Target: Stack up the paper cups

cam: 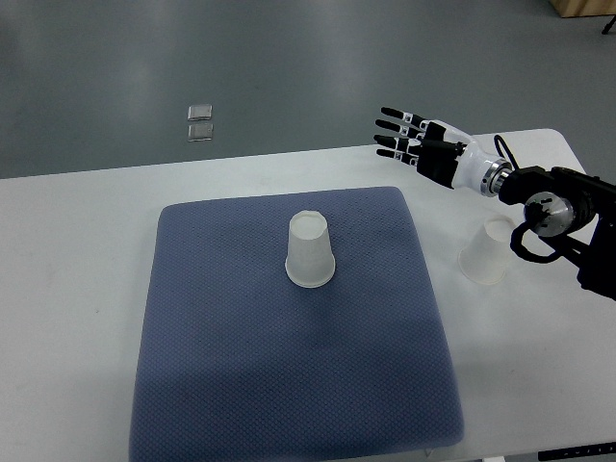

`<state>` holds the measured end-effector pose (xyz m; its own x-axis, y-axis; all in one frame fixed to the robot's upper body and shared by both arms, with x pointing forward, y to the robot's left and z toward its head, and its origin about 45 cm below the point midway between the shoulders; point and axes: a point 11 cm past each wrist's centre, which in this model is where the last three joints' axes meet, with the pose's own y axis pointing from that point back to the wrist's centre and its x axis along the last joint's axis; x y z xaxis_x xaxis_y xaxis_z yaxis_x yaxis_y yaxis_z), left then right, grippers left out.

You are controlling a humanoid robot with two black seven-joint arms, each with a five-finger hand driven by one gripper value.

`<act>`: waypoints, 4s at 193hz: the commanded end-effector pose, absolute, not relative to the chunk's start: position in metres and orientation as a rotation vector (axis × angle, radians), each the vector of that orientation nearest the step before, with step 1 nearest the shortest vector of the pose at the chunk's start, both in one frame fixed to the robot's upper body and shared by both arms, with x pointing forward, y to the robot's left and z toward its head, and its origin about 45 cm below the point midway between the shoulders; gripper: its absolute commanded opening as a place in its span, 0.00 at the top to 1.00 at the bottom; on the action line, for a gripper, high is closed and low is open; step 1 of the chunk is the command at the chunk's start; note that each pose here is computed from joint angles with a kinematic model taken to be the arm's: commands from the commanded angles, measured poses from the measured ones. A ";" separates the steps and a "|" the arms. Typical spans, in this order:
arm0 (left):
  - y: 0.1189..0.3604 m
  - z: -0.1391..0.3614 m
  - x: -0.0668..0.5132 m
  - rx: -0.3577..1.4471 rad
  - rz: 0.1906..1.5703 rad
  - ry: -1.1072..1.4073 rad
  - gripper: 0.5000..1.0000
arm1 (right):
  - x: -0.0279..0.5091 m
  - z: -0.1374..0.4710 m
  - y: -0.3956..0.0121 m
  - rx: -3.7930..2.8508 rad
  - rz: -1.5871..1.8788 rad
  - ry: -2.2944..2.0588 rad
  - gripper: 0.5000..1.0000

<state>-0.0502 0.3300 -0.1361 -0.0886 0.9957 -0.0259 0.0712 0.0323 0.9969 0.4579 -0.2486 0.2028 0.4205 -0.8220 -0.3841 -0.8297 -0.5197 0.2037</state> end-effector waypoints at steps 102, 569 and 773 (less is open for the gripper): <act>0.330 -0.136 -0.050 1.197 1.217 1.343 0.00 | 0.464 0.228 -0.314 -2.645 0.532 1.669 0.15; 0.330 -0.136 -0.050 1.198 1.217 1.340 0.00 | 0.397 0.188 -0.354 -3.889 -1.255 1.078 0.27; 0.331 -0.136 -0.050 1.198 1.220 1.340 0.00 | 0.394 0.175 -0.354 -3.901 -1.383 1.027 0.44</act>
<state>-0.0499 0.3304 -0.1361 -0.0891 0.9957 -0.0248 0.0706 0.0312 0.9970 0.3939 -0.3540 0.1749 0.7664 -0.0229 0.6419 -0.6075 -0.3506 0.7128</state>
